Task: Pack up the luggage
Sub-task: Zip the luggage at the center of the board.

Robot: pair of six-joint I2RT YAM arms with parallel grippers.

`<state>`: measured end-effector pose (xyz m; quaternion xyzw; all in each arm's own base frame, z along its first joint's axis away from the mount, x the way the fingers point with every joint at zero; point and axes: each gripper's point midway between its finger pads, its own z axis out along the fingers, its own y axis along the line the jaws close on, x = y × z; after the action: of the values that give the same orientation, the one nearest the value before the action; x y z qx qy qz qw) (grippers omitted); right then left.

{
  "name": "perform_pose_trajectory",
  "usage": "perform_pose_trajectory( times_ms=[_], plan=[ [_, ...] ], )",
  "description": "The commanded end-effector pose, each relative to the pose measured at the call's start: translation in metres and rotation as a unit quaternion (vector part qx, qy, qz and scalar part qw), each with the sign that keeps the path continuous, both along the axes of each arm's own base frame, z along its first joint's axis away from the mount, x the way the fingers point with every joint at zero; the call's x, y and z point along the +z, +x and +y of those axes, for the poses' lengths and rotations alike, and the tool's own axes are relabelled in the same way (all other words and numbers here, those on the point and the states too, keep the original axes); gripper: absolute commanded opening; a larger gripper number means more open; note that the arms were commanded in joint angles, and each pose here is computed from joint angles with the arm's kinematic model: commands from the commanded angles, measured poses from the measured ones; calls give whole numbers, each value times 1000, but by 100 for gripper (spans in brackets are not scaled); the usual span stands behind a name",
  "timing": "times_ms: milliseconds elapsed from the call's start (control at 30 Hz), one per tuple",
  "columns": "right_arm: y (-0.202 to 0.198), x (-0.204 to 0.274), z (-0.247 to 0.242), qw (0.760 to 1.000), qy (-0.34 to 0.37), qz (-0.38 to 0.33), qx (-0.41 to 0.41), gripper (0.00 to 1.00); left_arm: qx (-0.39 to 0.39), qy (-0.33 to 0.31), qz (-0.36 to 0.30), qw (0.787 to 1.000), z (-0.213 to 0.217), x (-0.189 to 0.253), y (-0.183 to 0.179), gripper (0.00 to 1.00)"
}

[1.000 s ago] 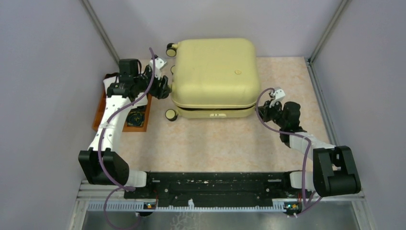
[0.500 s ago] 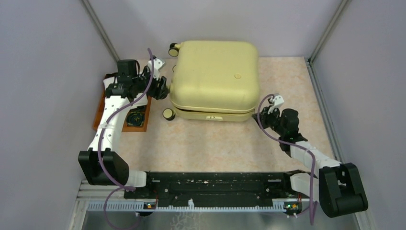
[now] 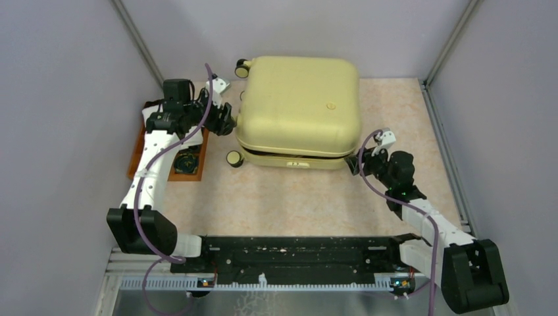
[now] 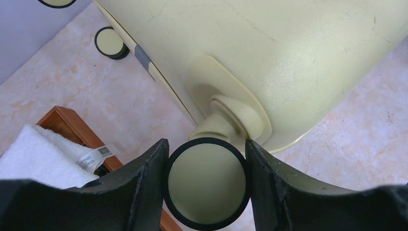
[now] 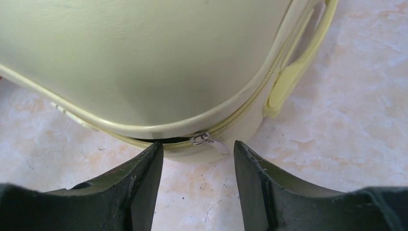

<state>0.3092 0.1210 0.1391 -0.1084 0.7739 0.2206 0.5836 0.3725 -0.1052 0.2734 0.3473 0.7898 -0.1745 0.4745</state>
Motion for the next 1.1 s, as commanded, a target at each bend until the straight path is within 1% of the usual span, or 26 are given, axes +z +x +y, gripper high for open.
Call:
perform_pose_trajectory(
  times_ms=[0, 67, 133, 200, 267, 367, 433, 500, 633, 800, 867, 1067],
  plan=[
    [18, 21, 1, 1000, 18, -20, 8, 57, -12, -23, -125, 992, -10, 74, 15, 0],
    [20, 26, 1, 999, 9, -41, 13, 58, -9, -23, -127, 992, -9, 75, 15, 0],
    [21, 36, 3, 997, 16, -63, 31, 59, -4, -21, -131, 991, -6, 77, 16, 0],
    [24, 39, 3, 997, 25, -63, 45, 58, 1, -19, -134, 991, -4, 80, 17, 0],
    [24, 40, 7, 995, 32, -60, 67, 53, 3, -17, -136, 991, -2, 82, 19, 0],
    [23, 34, 14, 994, 44, -45, 91, 43, 6, -14, -143, 990, 1, 86, 20, 0],
    [21, 25, 16, 994, 54, -22, 96, 41, 10, -11, -146, 989, 3, 88, 22, 0],
    [19, 15, 14, 995, 58, -1, 85, 43, 14, -8, -149, 989, 5, 89, 24, 0],
    [10, 8, 4, 997, 69, 6, 43, 44, 15, -9, -149, 989, 7, 89, 25, 0],
    [-3, 6, 4, 996, 78, 7, 44, 47, 15, -11, -148, 989, 6, 89, 26, 0],
    [-2, 3, 4, 996, 76, 14, 45, 48, 14, -13, -148, 989, 6, 89, 26, 0],
    [16, 0, -3, 998, 47, 10, 29, 50, 15, -8, -148, 989, 8, 88, 24, 0]
  ],
)
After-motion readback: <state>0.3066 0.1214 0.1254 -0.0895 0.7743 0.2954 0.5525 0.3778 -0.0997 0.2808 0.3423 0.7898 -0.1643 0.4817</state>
